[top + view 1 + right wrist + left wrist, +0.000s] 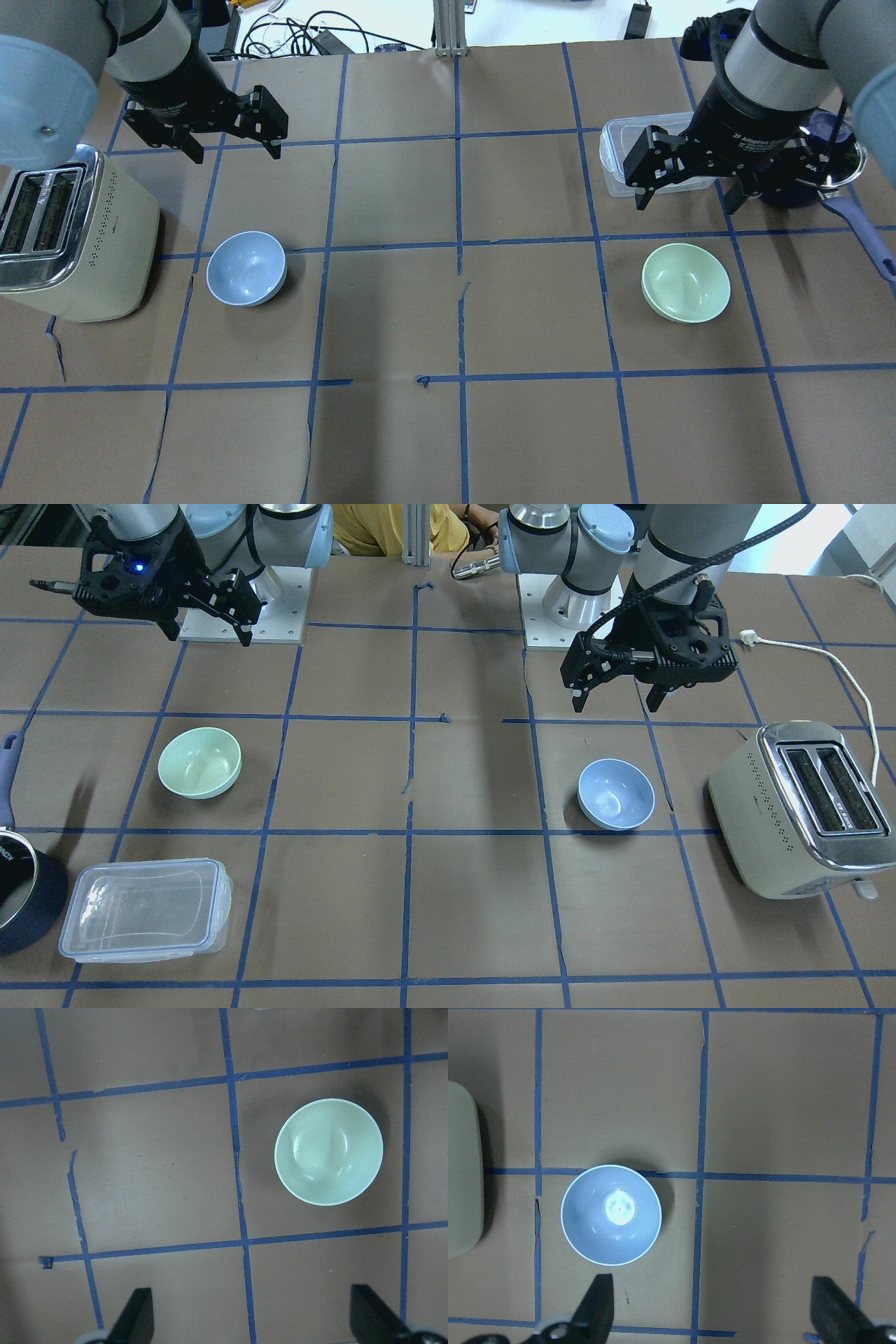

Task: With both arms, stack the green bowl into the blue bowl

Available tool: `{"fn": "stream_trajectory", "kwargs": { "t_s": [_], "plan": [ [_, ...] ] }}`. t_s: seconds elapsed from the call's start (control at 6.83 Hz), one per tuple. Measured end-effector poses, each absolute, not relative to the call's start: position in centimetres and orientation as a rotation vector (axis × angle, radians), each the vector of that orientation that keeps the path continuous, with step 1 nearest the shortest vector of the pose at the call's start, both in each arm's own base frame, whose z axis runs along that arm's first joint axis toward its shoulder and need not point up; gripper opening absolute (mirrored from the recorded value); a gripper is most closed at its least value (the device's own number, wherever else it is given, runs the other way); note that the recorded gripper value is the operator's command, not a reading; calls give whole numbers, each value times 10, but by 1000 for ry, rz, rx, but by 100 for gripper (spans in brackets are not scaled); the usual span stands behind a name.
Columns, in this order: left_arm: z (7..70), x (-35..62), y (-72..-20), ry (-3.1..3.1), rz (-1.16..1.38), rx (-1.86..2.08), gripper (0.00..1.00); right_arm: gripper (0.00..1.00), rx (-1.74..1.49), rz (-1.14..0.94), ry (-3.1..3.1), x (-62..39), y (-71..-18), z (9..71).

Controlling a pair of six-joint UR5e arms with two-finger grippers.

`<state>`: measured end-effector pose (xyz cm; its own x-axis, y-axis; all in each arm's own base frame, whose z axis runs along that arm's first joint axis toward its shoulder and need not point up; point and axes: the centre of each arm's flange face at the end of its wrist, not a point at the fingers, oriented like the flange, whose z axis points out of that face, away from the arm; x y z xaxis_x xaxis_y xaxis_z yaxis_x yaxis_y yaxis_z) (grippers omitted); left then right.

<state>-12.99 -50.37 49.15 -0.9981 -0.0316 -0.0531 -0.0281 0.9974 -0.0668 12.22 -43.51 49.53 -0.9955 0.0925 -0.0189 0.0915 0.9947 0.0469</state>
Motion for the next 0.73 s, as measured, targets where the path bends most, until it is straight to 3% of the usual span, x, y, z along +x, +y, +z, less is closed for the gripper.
{"fn": "stream_trajectory", "kwargs": {
  "t_s": [0.73],
  "plan": [
    [491,-130,-505,3085,-105,-44,100,100,137,73,3118,123,-435,495]
  ]
}}
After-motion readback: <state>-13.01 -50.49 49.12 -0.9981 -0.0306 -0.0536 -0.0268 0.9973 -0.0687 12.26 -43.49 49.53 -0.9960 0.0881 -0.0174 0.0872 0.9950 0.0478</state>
